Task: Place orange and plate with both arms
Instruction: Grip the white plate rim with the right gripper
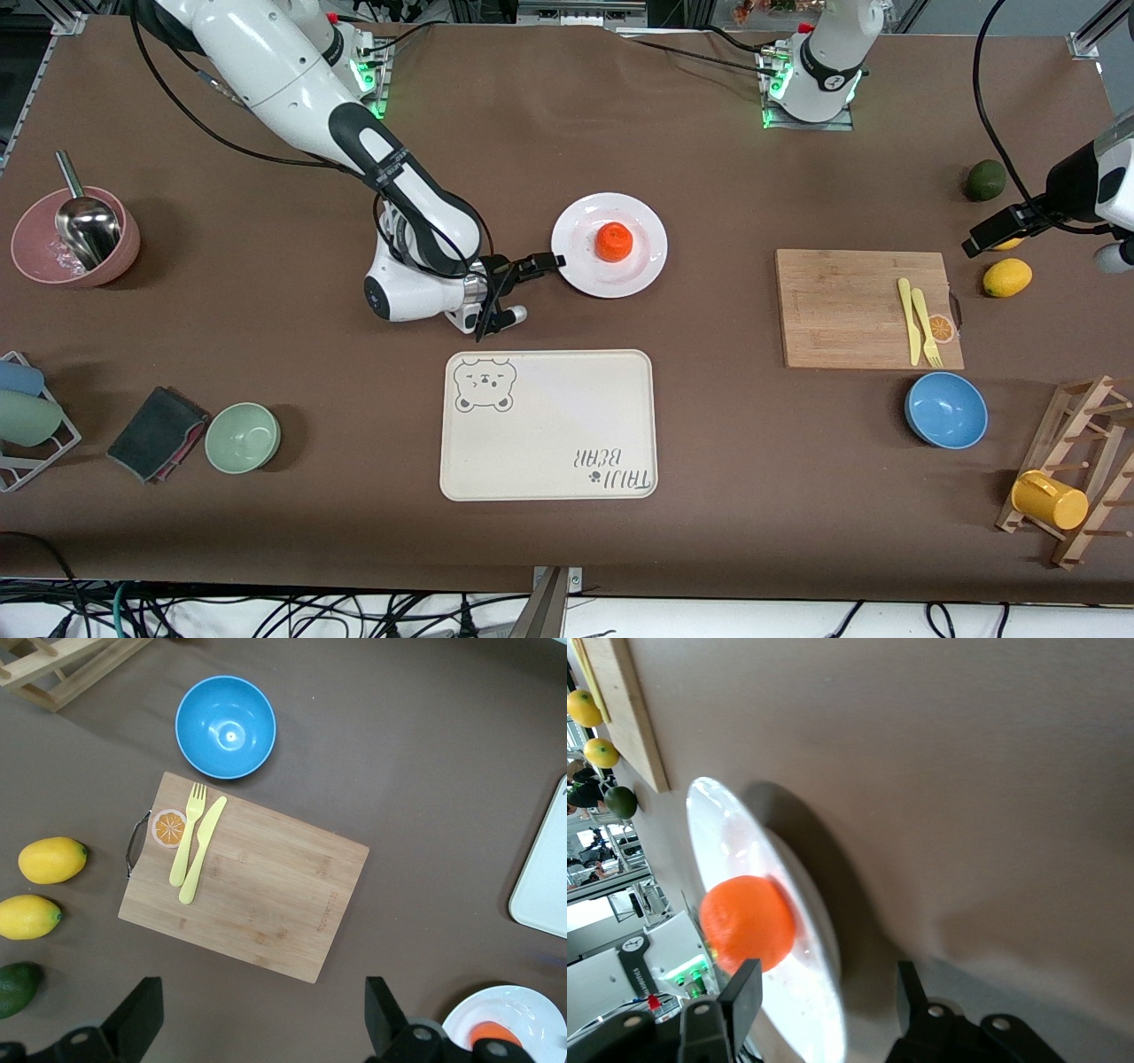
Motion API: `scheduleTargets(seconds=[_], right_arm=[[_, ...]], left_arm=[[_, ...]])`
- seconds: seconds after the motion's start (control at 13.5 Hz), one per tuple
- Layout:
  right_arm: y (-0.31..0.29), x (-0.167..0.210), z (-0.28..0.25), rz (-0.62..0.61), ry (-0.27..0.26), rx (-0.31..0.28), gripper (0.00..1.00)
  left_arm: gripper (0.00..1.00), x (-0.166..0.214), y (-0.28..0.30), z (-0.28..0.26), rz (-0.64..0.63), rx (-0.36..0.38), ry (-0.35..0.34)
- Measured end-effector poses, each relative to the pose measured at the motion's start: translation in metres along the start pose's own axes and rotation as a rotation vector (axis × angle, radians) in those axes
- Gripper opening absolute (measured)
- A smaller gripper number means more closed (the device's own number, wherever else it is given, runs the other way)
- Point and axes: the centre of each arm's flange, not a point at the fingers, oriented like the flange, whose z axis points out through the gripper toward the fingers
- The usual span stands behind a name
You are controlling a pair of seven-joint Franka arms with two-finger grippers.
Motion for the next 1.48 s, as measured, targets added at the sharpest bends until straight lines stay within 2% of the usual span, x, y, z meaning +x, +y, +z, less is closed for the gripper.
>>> scheduleTargets(seconds=[0.15,0.22,0.3,0.74,0.89,0.96,1.04,1.11,1.19,1.48], right_arm=[[0.001,-0.001,0.009,0.006,0.011,0.008,0.63],[-0.002,-0.002,0.015,0.005,0.013,0.011,0.54],[-0.007,-0.003,0.02,-0.001,0.021,0.006,0.48],[-0.011,-0.005,0.035,-0.019,0.045,-0.021,0.44],[-0.011,-0.005,0.037,-0.02,0.044,-0.024,0.27],[-0.01,-0.006,0.039,-0.02,0.044,-0.026,0.26],[-0.01,-0.006,0.04,-0.02,0.044,-0.025,0.21],[-0.011,-0.006,0.04,-0.021,0.045,-0.025,0.21],[-0.012,-0.005,0.04,-0.023,0.046,-0.021,0.15],[-0.015,-0.005,0.04,-0.03,0.047,-0.017,0.11]], left_arm=[[1.0,0.0,-0.001,0.0,-0.001,0.0,-0.001],[1.0,0.0,-0.001,0.0,-0.001,0.0,-0.002],[1.0,0.0,-0.001,0.0,-0.002,0.0,-0.002],[1.0,0.001,-0.003,0.001,-0.005,0.001,-0.003],[1.0,0.001,-0.003,0.001,-0.005,0.001,-0.003],[1.0,0.001,-0.003,0.001,-0.005,0.001,-0.003],[1.0,0.001,-0.003,0.001,-0.005,0.001,-0.003],[1.0,0.001,-0.003,0.001,-0.005,0.001,-0.003],[1.0,0.001,-0.003,0.001,-0.006,0.001,-0.003],[1.0,0.001,-0.003,0.001,-0.006,0.001,-0.002]])
